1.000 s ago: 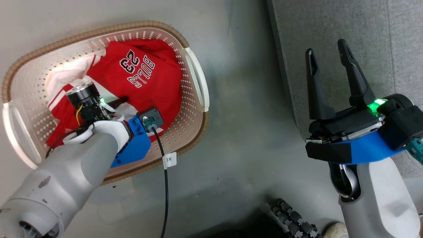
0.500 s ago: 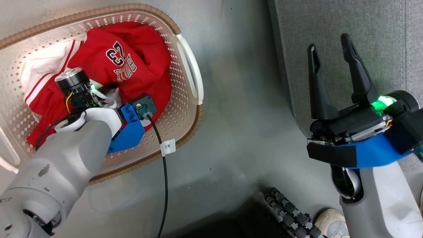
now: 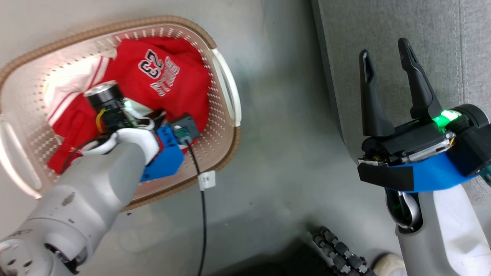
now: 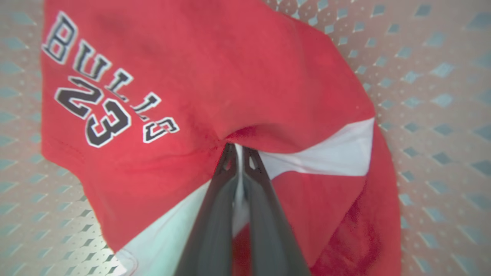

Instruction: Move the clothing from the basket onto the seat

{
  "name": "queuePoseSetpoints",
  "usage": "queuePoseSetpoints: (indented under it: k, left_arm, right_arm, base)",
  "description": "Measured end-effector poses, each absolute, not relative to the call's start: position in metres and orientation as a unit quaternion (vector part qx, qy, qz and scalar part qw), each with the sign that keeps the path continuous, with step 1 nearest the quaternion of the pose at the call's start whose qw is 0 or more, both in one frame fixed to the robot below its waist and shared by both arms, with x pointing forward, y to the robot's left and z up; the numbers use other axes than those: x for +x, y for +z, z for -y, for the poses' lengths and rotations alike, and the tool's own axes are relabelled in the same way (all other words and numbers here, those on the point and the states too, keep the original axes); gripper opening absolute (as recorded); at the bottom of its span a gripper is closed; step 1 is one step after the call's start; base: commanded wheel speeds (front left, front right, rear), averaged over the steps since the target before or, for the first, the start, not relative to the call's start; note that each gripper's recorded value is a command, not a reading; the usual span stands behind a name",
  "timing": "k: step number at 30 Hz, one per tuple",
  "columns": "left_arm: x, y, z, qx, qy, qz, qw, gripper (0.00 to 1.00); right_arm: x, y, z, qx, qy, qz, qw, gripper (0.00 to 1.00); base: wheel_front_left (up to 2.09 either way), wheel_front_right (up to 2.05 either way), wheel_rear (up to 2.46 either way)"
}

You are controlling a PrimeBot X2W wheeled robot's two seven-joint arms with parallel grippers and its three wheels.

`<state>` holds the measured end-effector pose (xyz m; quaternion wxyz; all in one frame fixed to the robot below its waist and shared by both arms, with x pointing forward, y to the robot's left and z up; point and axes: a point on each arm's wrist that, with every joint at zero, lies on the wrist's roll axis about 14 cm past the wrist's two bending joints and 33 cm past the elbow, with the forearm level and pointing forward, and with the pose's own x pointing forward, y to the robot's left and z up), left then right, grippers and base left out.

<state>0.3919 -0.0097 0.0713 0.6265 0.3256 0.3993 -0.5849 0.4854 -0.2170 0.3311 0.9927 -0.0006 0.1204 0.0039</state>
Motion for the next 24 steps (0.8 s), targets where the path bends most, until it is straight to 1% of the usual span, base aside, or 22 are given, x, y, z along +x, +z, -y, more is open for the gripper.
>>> queuePoseSetpoints:
  k: [8, 13, 15, 24]
  left_arm:
    - [0.402, 0.117, 0.031, 0.286, -0.586, -0.355, 0.67, 0.0]
    - [0.418, 0.156, 0.041, 0.253, -0.573, -0.323, 0.71, 0.0]
    - [0.42, 0.169, 0.04, 0.246, -0.566, -0.314, 0.721, 0.0]
    - [0.442, 0.242, 0.037, 0.207, -0.523, -0.267, 0.782, 0.0]
  right_arm:
    - [0.495, 0.354, 0.206, 0.004, 0.018, -0.09, 0.996, 1.0]
    - [0.5, 0.373, 0.197, 0.003, 0.029, -0.068, 0.997, 1.0]
    - [0.501, 0.381, 0.193, 0.004, 0.034, -0.059, 0.998, 1.0]
    - [0.491, 0.419, 0.181, 0.01, 0.044, -0.027, 0.999, 1.0]
  base:
    - [0.0, 0.0, 0.0]
    - [0.0, 0.0, 0.0]
    - [0.0, 0.0, 0.0]
    - [0.0, 0.0, 0.0]
